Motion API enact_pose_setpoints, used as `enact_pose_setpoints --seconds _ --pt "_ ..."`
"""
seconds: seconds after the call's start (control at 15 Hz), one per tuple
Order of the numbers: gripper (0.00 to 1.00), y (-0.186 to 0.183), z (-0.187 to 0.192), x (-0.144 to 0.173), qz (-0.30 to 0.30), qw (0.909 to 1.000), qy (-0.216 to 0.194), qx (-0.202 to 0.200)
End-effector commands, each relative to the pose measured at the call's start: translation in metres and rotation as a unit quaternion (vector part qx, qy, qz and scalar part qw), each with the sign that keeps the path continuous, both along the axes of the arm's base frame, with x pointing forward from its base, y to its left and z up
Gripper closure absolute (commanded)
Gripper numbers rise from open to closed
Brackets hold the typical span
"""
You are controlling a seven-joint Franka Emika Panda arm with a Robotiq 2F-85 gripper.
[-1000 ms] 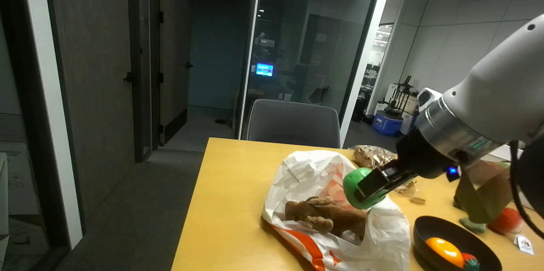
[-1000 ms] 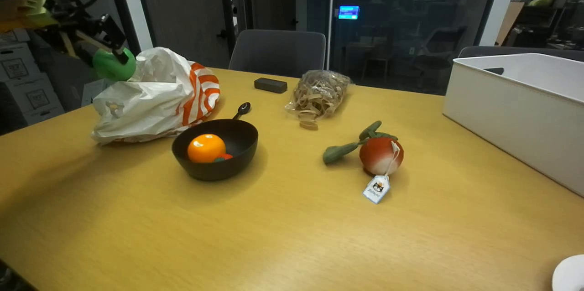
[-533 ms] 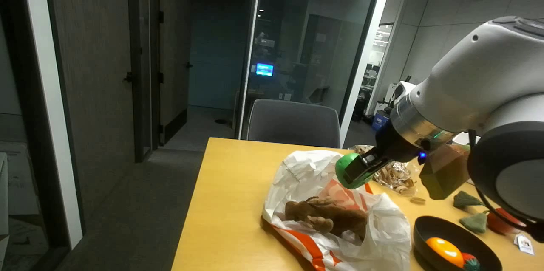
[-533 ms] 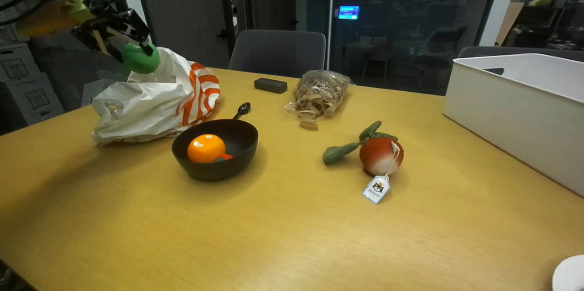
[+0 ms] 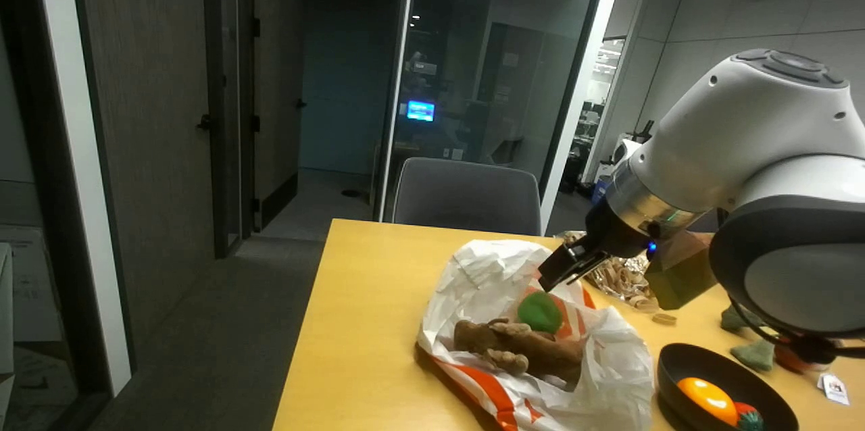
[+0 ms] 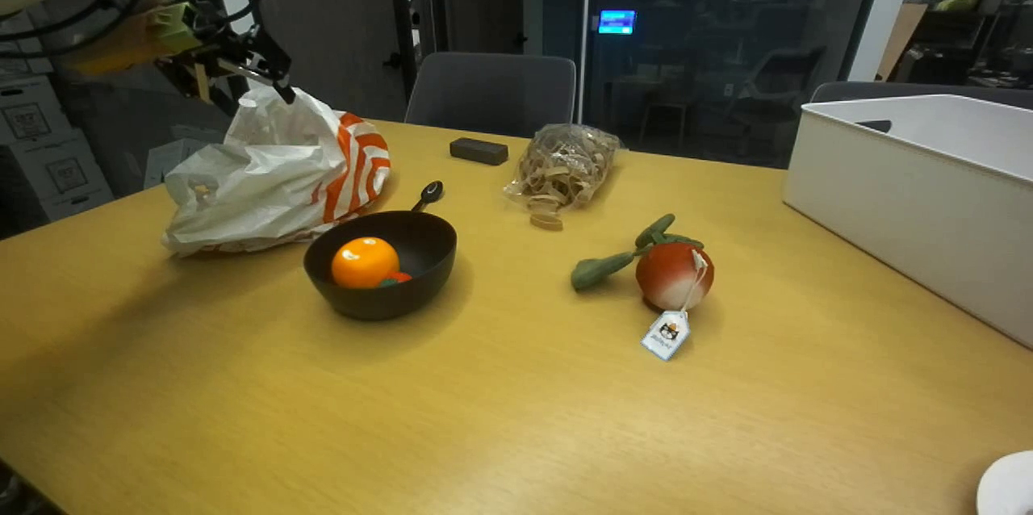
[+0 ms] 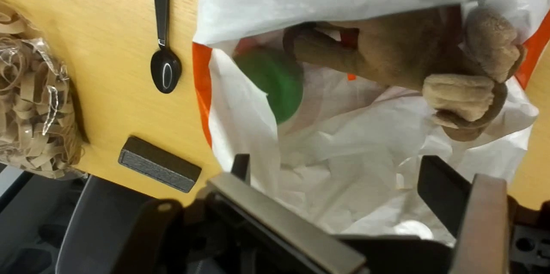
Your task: Move the black bowl closer to the plastic bag and move all the objects in it to the plastic bag
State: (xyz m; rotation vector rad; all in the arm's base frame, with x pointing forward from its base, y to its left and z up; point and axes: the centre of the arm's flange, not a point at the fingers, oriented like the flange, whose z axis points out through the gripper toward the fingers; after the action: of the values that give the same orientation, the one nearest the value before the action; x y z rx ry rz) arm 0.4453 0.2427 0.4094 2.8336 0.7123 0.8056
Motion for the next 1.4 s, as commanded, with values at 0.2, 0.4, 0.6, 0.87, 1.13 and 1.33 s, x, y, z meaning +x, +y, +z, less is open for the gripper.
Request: enact_pose_setpoints --seconds 0.2,0.4,0.6,0.87,1.13,1.33 --pt "0.00 -0.060 0.018 0.013 -0.090 0.9952 0.037 0.015" --pt "0.00 -0.117 0.009 0.016 -0.171 0.9820 0.079 0.014" --pt "0.00 -0.163 -0.005 0.007 -0.231 0.9648 0.125 0.015" --pt "0.00 -0.185 -0.034 0.000 -0.266 0.9517 0.147 0.042" --pt "0.00 -0.203 -0.059 0.007 -0.303 0.9411 0.141 0.047" --pt "0.00 -0.215 -0.075 0.012 -0.331 0.9311 0.142 0.059"
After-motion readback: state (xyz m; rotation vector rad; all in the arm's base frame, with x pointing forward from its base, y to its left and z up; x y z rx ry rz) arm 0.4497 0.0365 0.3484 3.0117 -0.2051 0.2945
